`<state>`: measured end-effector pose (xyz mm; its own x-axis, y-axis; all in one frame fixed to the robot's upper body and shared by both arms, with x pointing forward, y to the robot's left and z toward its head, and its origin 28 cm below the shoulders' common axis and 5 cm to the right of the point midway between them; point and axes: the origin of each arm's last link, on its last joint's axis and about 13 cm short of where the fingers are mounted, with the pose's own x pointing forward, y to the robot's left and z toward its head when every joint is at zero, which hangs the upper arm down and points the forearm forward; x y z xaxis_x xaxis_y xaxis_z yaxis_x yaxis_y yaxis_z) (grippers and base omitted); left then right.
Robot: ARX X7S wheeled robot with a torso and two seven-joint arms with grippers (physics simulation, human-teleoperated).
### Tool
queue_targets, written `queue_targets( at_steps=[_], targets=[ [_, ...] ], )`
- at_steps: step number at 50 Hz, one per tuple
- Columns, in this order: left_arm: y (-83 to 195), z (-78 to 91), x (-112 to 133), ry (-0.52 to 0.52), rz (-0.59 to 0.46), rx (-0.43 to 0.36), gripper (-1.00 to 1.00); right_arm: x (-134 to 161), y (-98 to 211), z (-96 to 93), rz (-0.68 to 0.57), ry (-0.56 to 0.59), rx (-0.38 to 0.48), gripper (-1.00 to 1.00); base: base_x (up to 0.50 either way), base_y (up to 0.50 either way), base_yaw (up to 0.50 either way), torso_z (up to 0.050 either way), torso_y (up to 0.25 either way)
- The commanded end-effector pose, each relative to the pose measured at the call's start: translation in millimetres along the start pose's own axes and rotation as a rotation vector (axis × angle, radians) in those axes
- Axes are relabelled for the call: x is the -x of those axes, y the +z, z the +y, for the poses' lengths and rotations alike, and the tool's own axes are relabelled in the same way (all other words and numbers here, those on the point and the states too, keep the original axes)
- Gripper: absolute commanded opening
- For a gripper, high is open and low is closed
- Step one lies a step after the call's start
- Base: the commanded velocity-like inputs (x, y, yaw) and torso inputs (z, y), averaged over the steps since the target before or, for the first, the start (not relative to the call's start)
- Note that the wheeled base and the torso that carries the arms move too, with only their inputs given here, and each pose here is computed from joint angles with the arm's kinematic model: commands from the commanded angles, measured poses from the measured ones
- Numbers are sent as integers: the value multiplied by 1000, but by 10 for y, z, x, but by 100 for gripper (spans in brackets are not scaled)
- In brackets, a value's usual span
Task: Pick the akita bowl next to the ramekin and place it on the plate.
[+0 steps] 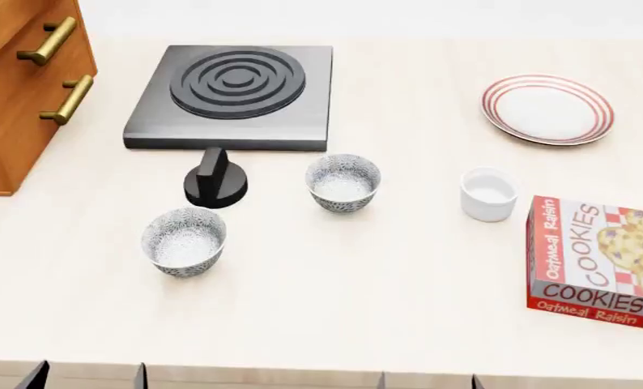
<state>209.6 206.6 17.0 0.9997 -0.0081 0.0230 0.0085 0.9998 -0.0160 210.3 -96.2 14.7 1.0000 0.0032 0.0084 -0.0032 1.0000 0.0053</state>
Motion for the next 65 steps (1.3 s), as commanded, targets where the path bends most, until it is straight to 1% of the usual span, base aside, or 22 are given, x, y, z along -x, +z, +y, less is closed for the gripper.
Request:
queue_targets(
  at_steps=[1, 2, 3, 6, 12, 13, 17, 22, 30, 32, 34, 36, 40, 45, 51, 59, 65],
  targets=[
    [98, 25, 8, 24, -74, 4, 100, 16, 76, 8, -19, 10, -1, 100, 0, 0, 0, 0, 0],
    [115, 25, 9, 21, -83, 5, 100, 16, 89, 9, -20, 8, 4, 100, 0, 0, 0, 0, 0],
    [148, 22, 6, 17, -115, -21, 100, 15, 107, 9, -23, 4, 2, 100, 0, 0, 0, 0, 0],
    [210, 24, -9, 19, -125, -24, 100, 11, 151, -17, -24, -5, -20, 100, 0, 0, 0, 0, 0],
    [385, 37, -16, 21, -150, -12, 100, 17, 274, -46, -38, -31, -10, 100, 0, 0, 0, 0, 0],
    [398, 39, -19, 20, -150, -9, 100, 20, 288, -49, -40, -45, 13, 100, 0, 0, 0, 0, 0],
    [585, 58, -44, 18, -194, 1, 100, 46, 393, -85, -53, -62, 11, 100, 0, 0, 0, 0, 0],
    [748, 56, -31, 14, -236, 6, 100, 47, 520, -106, -74, -76, 16, 100, 0, 0, 0, 0, 0],
    [994, 68, -56, 6, -285, 12, 100, 55, 751, -114, -114, -79, 39, 100, 0, 0, 0, 0, 0],
    [1077, 71, -59, 0, -305, 13, 100, 69, 849, -119, -134, -80, 49, 100, 0, 0, 0, 0, 0],
    [1136, 77, -62, 2, -316, 18, 100, 71, 900, -121, -137, -70, 22, 100, 0, 0, 0, 0, 0],
    [1232, 82, -62, 5, -340, 29, 100, 80, 970, -123, -150, -75, 40, 100, 0, 0, 0, 0, 0],
    [1388, 94, -61, 9, -382, 43, 100, 95, 1062, -130, -167, -68, 38, 100, 0, 0, 0, 0, 0],
    [1501, 108, -74, 18, -427, 43, 100, 122, 1165, -134, -196, -77, 74, 100, 0, 0, 0, 0, 0],
    [1659, 135, -46, 30, -472, 66, 100, 141, 1296, -130, -236, -72, 85, 100, 0, 0, 0, 0, 0],
    [1801, 159, 0, 34, -519, 77, 100, 212, 1414, -123, -295, -94, 142, 100, 0, 0, 0, 0, 0],
    [1867, 166, 52, 38, -543, 88, 100, 260, 1463, -129, -328, -95, 145, 100, 0, 0, 0, 0, 0]
  ],
)
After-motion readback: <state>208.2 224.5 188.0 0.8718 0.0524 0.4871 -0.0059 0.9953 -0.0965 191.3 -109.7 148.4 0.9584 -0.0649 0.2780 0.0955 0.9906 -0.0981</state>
